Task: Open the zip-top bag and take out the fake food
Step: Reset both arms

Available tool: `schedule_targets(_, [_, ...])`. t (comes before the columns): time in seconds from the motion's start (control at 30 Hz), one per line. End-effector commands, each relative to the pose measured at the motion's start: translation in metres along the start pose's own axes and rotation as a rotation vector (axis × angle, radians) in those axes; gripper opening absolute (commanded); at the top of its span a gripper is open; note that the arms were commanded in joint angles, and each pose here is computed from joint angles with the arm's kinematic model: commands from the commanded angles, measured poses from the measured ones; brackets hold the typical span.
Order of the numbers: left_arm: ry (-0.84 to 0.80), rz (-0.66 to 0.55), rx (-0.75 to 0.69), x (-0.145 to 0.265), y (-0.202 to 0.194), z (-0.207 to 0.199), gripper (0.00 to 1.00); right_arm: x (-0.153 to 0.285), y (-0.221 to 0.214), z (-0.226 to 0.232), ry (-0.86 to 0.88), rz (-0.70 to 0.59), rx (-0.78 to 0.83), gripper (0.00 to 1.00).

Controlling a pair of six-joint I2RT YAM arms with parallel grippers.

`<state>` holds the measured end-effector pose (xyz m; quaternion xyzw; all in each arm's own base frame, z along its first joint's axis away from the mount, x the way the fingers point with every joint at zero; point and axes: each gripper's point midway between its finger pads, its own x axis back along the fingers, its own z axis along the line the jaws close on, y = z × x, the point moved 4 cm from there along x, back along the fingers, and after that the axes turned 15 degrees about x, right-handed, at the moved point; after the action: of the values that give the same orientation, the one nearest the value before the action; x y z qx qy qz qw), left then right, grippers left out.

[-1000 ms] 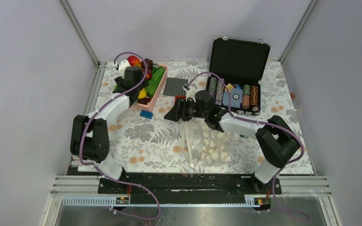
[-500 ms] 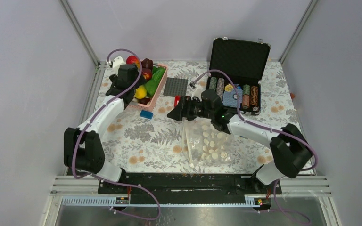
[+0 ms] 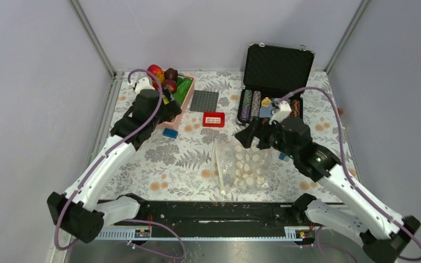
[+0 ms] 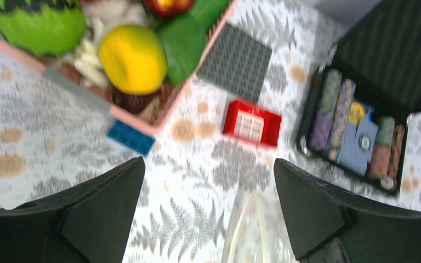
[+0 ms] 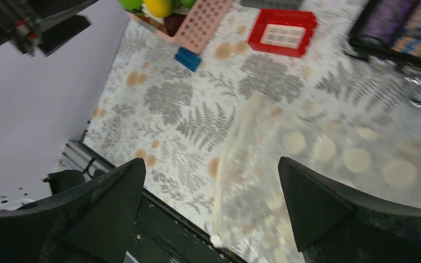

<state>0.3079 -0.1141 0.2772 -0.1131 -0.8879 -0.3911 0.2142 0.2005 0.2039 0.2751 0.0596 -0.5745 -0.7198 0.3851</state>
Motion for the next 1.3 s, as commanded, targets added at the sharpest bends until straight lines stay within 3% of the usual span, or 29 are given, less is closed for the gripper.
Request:
schedule_targets(0.0, [0.040, 0.140, -0.055, 0.032, -0.031, 0.026, 0.97, 0.045, -0.053, -0.046, -0.257, 0.173, 0.014, 1.00])
schedule_targets(0.27, [-0.115, 0.338, -0.002, 0.077, -0.085, 0.023, 0.99, 0.100, -0.096, -0.082, -0.519, 0.225, -0.117, 1.00])
schedule_targets(0.53, [-0.169, 0.464, -0.074, 0.110, -0.147, 0.023, 0.99, 0.117, -0.121, -0.090, -0.553, 0.252, -0.165, 1.00])
schedule_targets(0.7, [-0.162, 0.444, -0.094, 0.122, -0.163, 0.041, 0.99, 0.124, -0.124, -0.093, -0.522, 0.140, -0.184, 1.00])
schedule_targets(0.87, [-0.179, 0.394, -0.030, 0.127, -0.156, 0.057, 0.99, 0.128, -0.120, -0.092, -0.492, 0.058, -0.199, 1.00])
schedule_targets(1.1, [-0.251, 0.318, 0.027, 0.135, -0.136, 0.068, 0.99, 0.127, -0.120, -0.093, -0.487, 0.036, -0.204, 1.00])
schedule_targets(1.27, [-0.216, 0.290, 0.008, 0.134, -0.132, 0.077, 0.99, 0.125, -0.120, -0.093, -0.492, 0.040, -0.202, 1.00])
